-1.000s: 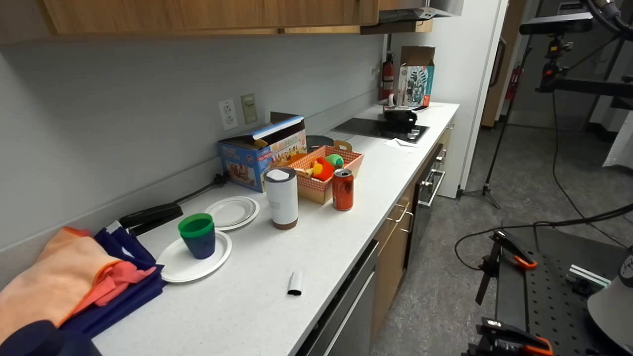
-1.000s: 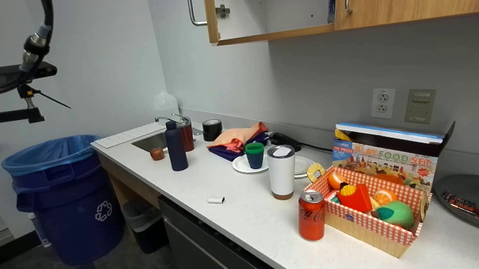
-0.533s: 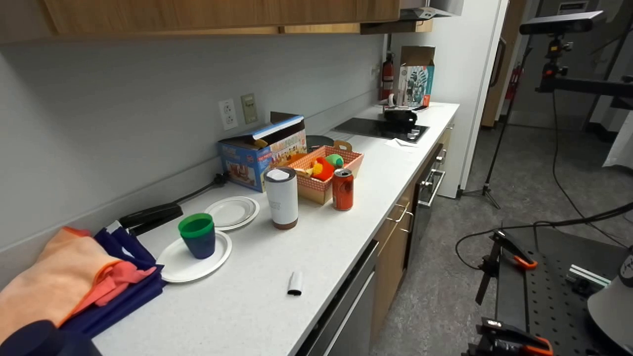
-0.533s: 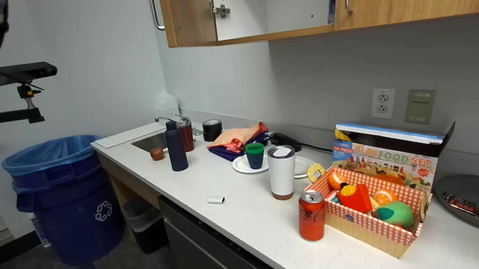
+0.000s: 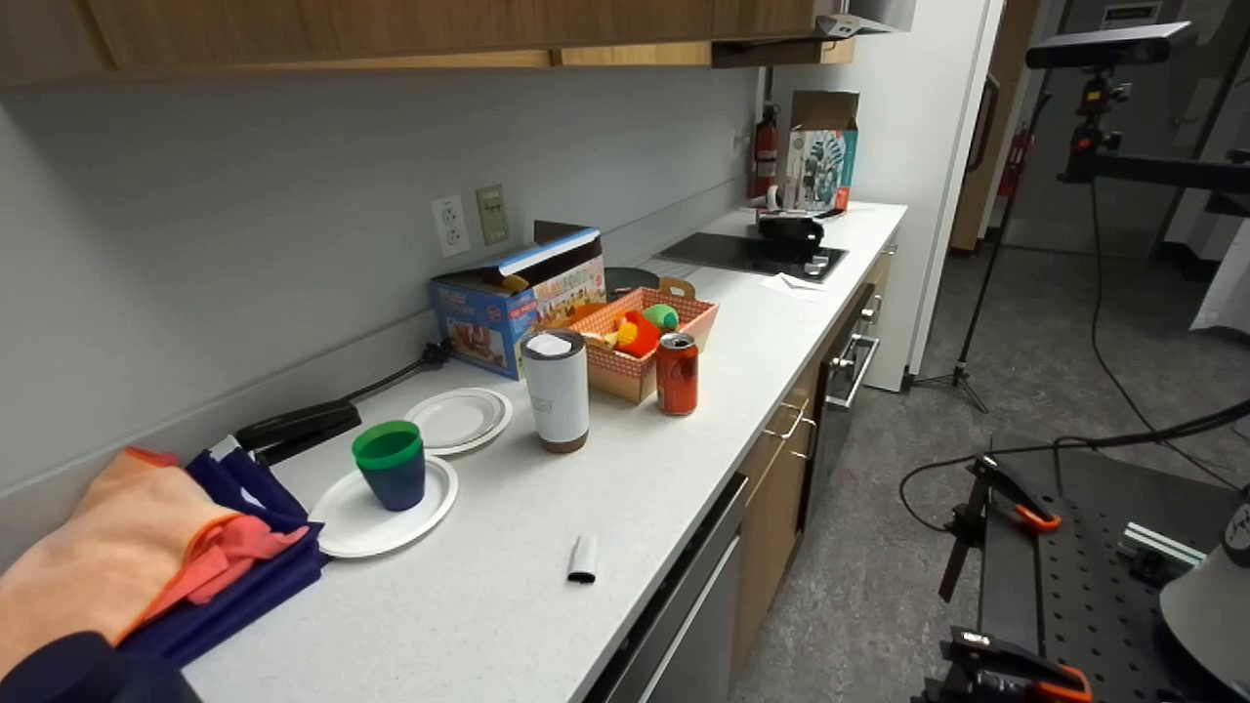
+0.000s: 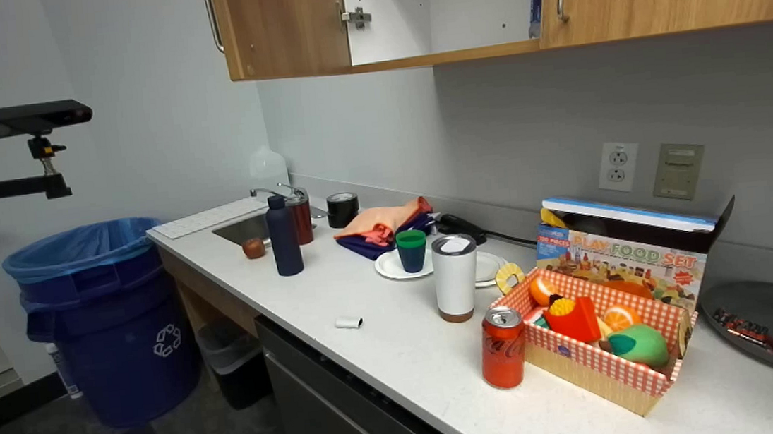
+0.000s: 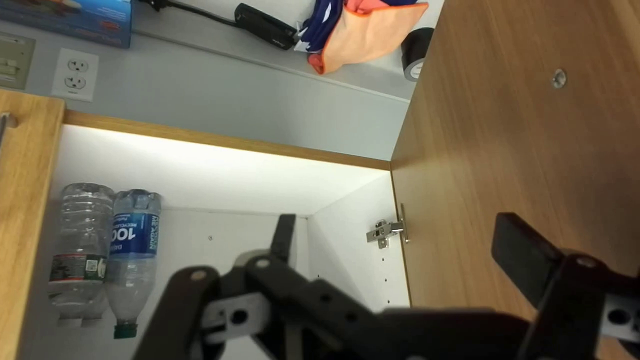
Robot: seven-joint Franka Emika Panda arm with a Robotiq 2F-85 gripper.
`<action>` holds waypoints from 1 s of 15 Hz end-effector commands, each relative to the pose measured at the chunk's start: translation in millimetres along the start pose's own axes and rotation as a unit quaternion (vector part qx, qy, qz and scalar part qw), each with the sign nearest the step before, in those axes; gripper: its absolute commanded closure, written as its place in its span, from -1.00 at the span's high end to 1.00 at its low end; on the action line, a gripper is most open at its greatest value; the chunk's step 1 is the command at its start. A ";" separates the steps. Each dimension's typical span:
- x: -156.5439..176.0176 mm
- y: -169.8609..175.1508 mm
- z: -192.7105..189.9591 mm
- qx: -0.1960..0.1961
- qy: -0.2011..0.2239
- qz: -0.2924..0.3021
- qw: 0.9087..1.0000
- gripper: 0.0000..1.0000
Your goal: Open the left door of the first upper cabinet on the left
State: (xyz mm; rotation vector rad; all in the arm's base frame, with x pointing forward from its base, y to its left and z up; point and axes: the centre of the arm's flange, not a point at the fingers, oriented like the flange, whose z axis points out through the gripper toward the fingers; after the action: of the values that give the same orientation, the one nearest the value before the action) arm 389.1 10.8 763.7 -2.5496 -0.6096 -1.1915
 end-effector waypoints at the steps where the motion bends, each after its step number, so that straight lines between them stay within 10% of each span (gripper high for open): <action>1: -0.9 -3.8 1.0 0.030 0.013 -0.007 0.999 1.00; 15: 15.4 -48.4 25.2 0.127 0.037 -0.035 0.991 1.00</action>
State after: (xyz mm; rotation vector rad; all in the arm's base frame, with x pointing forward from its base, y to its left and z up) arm 389.7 59.3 760.9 -2.3404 -0.7499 -1.1378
